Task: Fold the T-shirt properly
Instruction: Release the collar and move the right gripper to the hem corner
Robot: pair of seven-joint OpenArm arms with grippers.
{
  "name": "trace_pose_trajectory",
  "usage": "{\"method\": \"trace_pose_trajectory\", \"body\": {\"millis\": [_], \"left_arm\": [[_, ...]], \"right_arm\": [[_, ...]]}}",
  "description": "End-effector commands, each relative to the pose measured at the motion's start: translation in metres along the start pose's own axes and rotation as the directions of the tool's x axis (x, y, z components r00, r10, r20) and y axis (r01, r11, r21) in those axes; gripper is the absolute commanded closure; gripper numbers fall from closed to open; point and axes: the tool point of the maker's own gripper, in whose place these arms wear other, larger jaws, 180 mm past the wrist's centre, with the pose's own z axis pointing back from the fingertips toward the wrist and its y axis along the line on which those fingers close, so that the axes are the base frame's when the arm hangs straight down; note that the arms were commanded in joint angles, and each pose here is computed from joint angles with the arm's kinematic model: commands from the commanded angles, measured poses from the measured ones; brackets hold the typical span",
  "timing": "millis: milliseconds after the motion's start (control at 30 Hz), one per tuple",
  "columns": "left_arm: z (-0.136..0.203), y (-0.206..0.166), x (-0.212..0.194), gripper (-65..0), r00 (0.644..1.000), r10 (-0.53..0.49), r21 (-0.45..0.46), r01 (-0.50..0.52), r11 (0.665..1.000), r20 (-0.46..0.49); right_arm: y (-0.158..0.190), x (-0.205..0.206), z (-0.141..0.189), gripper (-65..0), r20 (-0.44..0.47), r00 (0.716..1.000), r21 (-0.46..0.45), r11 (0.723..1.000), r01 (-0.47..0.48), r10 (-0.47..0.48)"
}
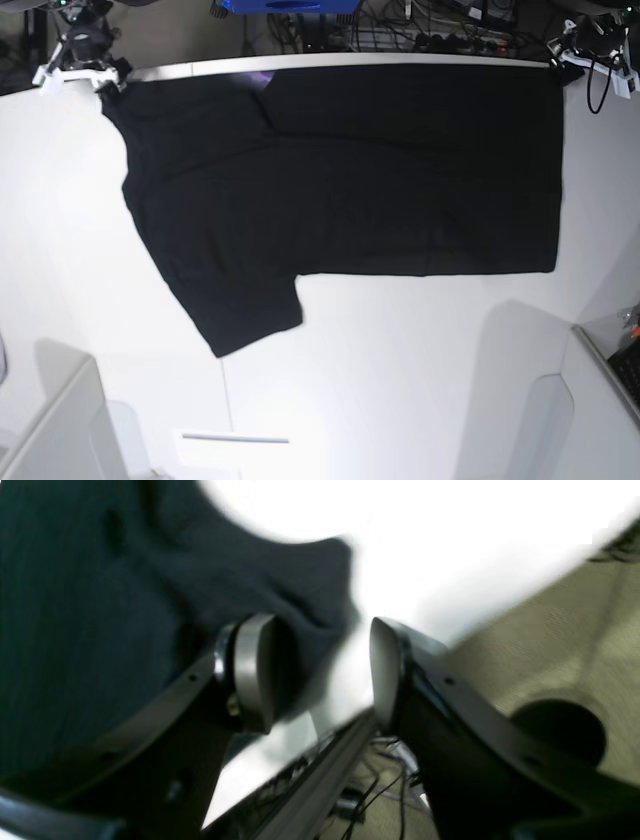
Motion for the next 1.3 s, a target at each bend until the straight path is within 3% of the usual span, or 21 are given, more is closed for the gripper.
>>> {"method": "trace_pose_trajectory", "body": {"millis": [0, 167, 333, 433, 533, 567, 700, 833, 1133, 1267], "left_arm": [[0.011, 0.008, 0.018, -44.8, 0.998, -0.018, 0.021, 0.017, 1.0, 0.056], [0.037, 0.015, 0.063, -44.8, 0.979, -0.04, 0.067, 0.027, 0.997, 0.198], [0.06, 0.009, 0.102, -42.5, 0.945, -0.083, 0.093, 0.056, 0.994, 0.316], [0.057, -0.004, 0.117, -27.5, 0.935, -0.114, 0.073, 0.095, 0.993, 0.336], [0.052, -0.019, 0.13, -4.6, 0.926, -0.142, 0.045, 0.135, 0.99, 0.35], [0.051, -0.023, 0.133, 0.0, 0.923, -0.146, 0.037, 0.142, 0.989, 0.355], [0.049, -0.03, 0.14, 0.0, 0.916, -0.139, 0.021, 0.141, 0.99, 0.375], [0.049, -0.031, 0.142, 0.0, 0.914, -0.138, 0.02, 0.142, 0.99, 0.381], [0.049, -0.032, 0.144, 0.0, 0.911, -0.137, 0.017, 0.142, 0.99, 0.39], [0.049, -0.034, 0.147, 0.0, 0.909, -0.133, 0.013, 0.139, 0.99, 0.395]], "right_arm": [[0.001, 0.022, 0.009, -29.1, 0.075, 0.997, 0.0, 1.0, -0.011, 0.011], [0.0, 0.065, 0.019, -29.3, 0.183, 0.982, -0.016, 0.999, -0.042, 0.044], [0.024, 0.107, 0.004, -29.3, 0.249, 0.965, 0.04, 0.994, -0.099, 0.086], [0.063, 0.118, -0.012, -29.3, 0.23, 0.964, 0.126, 0.978, -0.164, 0.132], [0.116, 0.121, -0.028, -29.3, 0.222, 0.96, 0.24, 0.945, -0.224, 0.171], [0.134, 0.122, -0.034, -29.3, 0.222, 0.957, 0.275, 0.93, -0.243, 0.185], [0.19, 0.13, -0.053, -28.7, 0.227, 0.95, 0.378, 0.879, -0.29, 0.216], [0.223, 0.134, -0.082, -28.5, 0.187, 0.956, 0.429, 0.856, -0.288, 0.227], [0.265, 0.147, -0.161, -29.6, 0.015, 0.962, 0.425, 0.869, -0.252, 0.272], [0.275, 0.151, -0.183, -35.9, -0.03, 0.946, 0.394, 0.873, -0.286, 0.323]]}}
